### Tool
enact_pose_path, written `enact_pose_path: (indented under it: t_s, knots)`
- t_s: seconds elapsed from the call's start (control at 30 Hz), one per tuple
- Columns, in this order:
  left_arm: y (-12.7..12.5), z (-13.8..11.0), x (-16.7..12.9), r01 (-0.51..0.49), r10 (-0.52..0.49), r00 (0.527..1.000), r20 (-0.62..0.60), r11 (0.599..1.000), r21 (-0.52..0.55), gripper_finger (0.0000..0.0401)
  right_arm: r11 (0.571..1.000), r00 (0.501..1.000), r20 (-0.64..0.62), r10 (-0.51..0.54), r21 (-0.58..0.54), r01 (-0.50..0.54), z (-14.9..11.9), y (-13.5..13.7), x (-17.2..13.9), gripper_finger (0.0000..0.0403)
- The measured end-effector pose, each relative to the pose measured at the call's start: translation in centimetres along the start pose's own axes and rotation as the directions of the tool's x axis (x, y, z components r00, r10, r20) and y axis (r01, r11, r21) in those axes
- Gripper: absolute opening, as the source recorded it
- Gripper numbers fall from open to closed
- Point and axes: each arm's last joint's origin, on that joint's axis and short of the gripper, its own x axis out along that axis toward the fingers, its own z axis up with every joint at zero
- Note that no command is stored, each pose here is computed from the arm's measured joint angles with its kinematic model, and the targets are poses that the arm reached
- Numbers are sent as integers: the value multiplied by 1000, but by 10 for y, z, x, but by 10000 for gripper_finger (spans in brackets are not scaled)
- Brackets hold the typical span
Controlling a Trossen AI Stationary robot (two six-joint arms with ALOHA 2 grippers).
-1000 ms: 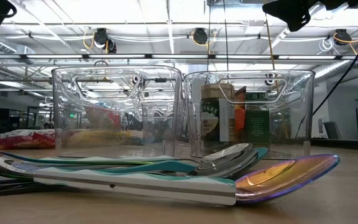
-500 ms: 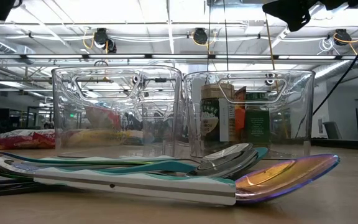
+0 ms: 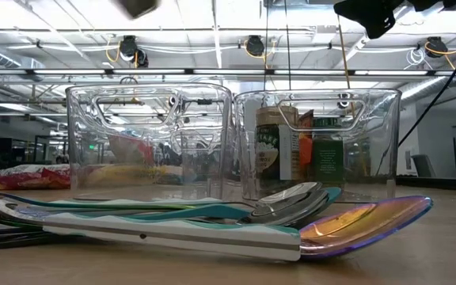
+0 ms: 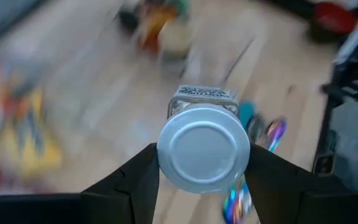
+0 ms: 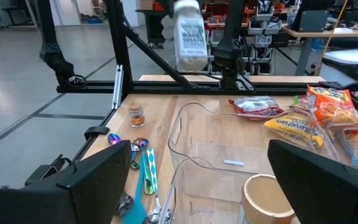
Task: Pick & Place Food Item
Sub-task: Put the white seasoning bottle into the bottom right transparent bin
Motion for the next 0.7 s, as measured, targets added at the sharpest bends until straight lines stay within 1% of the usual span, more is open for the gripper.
enact_pose_path:
  t_s: [0.1, 0.17, 0.27, 0.4, 0.57, 0.63, 0.7]
  knots:
    - [-7, 22, 7, 84, -93, 990, 103, 992, 96, 205, 1000, 1000, 3, 1, 1, -1, 0, 0, 0, 373]
    - [-9, 35, 17, 102, -122, 982, 142, 984, 144, 205, 1000, 1000, 4, 1, 2, -1, 0, 0, 0, 373]
    - [-10, 51, 37, 116, -149, 976, 159, 973, 202, 205, 1000, 1000, 2, 1, 24, -1, 0, 0, 1, 373]
    - [-5, 70, 71, 157, -188, 976, 114, 959, 237, 205, 1000, 1000, 1, 0, 24, 0, -1, 1, 3, 373]
    - [-4, 88, 116, 171, -178, 984, 6, 949, 264, 205, 1000, 1000, 7, 0, 8, 0, 0, 1, 3, 373]
    - [-5, 96, 132, 192, -189, 981, -36, 941, 279, 205, 1000, 1000, 12, 0, 1, 0, 0, 1, 3, 373]
    - [-7, 101, 147, 194, -176, 981, -87, 935, 297, 205, 1000, 1000, 15, 1, -3, -1, 1, 1, 3, 373]
